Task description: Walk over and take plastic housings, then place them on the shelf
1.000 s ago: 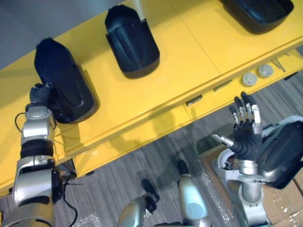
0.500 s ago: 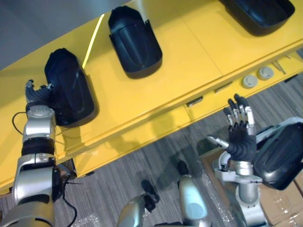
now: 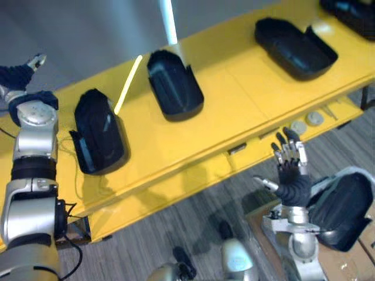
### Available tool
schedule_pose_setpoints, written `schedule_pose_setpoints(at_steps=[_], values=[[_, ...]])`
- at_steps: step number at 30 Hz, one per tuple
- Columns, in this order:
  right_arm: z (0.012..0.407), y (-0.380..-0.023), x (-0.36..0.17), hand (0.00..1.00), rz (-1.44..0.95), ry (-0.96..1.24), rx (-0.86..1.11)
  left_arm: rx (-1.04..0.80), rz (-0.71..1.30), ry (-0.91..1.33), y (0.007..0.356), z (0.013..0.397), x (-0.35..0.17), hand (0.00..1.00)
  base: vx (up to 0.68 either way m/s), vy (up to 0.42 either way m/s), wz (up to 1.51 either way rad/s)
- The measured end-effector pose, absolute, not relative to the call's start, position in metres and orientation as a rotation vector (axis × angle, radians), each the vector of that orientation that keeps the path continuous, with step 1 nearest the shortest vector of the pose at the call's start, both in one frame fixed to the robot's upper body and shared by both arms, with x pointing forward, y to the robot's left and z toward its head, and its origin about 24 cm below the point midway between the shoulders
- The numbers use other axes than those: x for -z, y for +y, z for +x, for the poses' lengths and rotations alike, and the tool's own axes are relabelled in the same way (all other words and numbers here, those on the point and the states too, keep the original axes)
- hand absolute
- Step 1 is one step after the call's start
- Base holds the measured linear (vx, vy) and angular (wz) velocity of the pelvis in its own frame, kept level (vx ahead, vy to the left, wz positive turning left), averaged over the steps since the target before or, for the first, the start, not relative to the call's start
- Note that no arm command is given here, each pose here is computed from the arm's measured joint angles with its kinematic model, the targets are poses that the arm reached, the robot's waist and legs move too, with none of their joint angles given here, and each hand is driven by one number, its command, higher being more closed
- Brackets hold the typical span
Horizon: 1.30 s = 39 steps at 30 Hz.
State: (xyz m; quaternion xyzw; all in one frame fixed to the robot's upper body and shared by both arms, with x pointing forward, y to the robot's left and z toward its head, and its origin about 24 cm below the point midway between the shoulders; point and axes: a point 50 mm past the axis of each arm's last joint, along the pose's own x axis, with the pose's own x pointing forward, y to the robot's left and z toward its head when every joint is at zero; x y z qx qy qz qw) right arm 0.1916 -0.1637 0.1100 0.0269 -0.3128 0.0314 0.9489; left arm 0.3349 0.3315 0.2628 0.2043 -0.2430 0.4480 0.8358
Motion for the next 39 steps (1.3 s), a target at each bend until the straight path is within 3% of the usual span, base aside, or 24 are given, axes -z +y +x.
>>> schedule_pose_setpoints(at_steps=[5,10,13,19,20,23,27,35,39], values=[[0.216,-0.138,-0.130,0.00,0.050,-0.735,-0.207,-0.846,0.364,-0.722,0.302,0.298,-0.238,0.00,0.10,-0.015,0.44],[0.241,-0.123,-0.142,0.00,0.058,-0.732,-0.276,-0.906,0.272,-0.656,0.306,0.249,-0.180,0.00,0.01,-0.036,0.52],[0.248,-0.114,-0.144,0.00,0.067,-0.706,-0.316,-0.905,0.228,-0.558,0.295,0.215,-0.141,0.00,-0.03,-0.041,0.50],[0.256,-0.072,-0.133,0.00,0.064,-0.608,-0.503,-0.853,0.091,-0.150,0.275,0.171,-0.052,0.00,-0.06,-0.018,0.32],[0.256,-0.065,-0.128,1.00,0.053,-0.577,-0.548,-0.871,0.071,-0.042,0.276,0.162,-0.029,0.00,-0.05,-0.003,0.17],[0.257,-0.053,-0.115,1.00,0.020,-0.503,-0.633,-0.914,0.066,0.212,0.280,0.135,0.025,0.00,-0.03,0.002,0.09],[0.258,-0.046,-0.106,1.00,-0.005,-0.459,-0.665,-0.899,0.060,0.340,0.275,0.111,0.056,0.00,0.00,0.006,0.04],[0.280,-0.027,-0.129,1.00,-0.108,-0.544,-0.694,-0.734,0.004,0.341,0.251,0.149,0.069,0.00,-0.08,0.021,0.02],[0.290,-0.026,-0.118,1.00,-0.160,-0.482,-0.644,-0.725,-0.029,0.387,0.248,0.146,0.079,0.00,-0.04,0.004,0.00]])
